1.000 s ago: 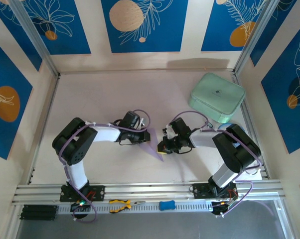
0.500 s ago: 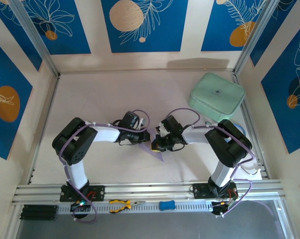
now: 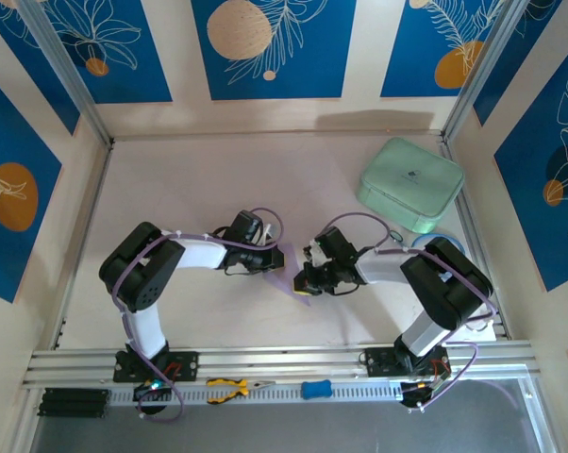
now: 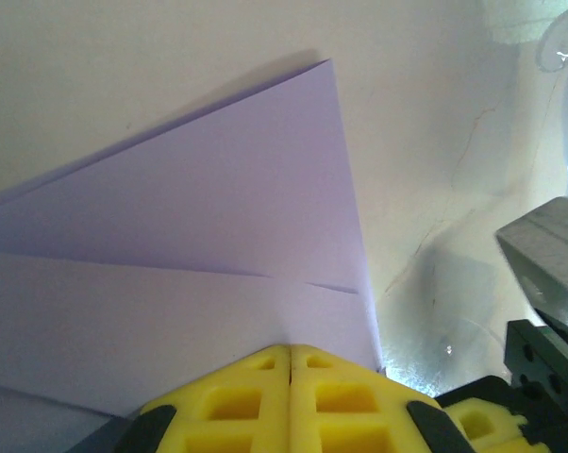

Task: Fold a paper plane with a square sheet of paper (pick it up from the middle)
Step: Fourth fold the wing at the center of the table.

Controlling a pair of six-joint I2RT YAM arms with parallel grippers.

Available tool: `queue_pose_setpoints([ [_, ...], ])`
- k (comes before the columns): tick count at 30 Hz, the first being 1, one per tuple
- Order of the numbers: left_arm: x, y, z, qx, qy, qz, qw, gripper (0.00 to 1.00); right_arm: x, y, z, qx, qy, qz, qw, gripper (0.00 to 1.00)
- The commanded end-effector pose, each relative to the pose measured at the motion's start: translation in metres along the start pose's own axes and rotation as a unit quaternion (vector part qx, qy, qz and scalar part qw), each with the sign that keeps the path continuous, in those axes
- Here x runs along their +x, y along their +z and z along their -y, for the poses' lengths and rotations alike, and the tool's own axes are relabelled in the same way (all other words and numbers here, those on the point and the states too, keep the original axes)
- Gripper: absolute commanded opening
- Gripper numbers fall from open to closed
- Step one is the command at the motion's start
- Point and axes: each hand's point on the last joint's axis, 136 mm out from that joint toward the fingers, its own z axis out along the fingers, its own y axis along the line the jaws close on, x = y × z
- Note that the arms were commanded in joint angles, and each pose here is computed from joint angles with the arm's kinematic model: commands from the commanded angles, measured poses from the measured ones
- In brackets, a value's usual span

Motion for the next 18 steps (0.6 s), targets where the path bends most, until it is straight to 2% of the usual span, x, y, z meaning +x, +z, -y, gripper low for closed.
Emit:
queue_pose_setpoints([
  [1,0.015,0.006,-0.047,-0.068,-0.037,-0.016,0.997,0.02,0.029,0.005,0.037,0.036,0.054,-0.036,0.997,0.02],
  [4,0.015,0.006,-0.047,-0.067,-0.039,-0.016,0.997,0.02,0.034,0.004,0.041,0.034,0.056,-0.034,0.997,0.02],
  [10,0.015,0.006,-0.048,-0.066,-0.041,-0.016,0.997,0.02,0.028,-0.014,0.014,-0.006,0.027,-0.011,1.0,0.03],
  [18,0.014,0.005,-0.047,-0.067,-0.039,-0.013,0.997,0.02,0.059,-0.013,0.057,0.044,0.084,-0.031,0.995,0.03],
])
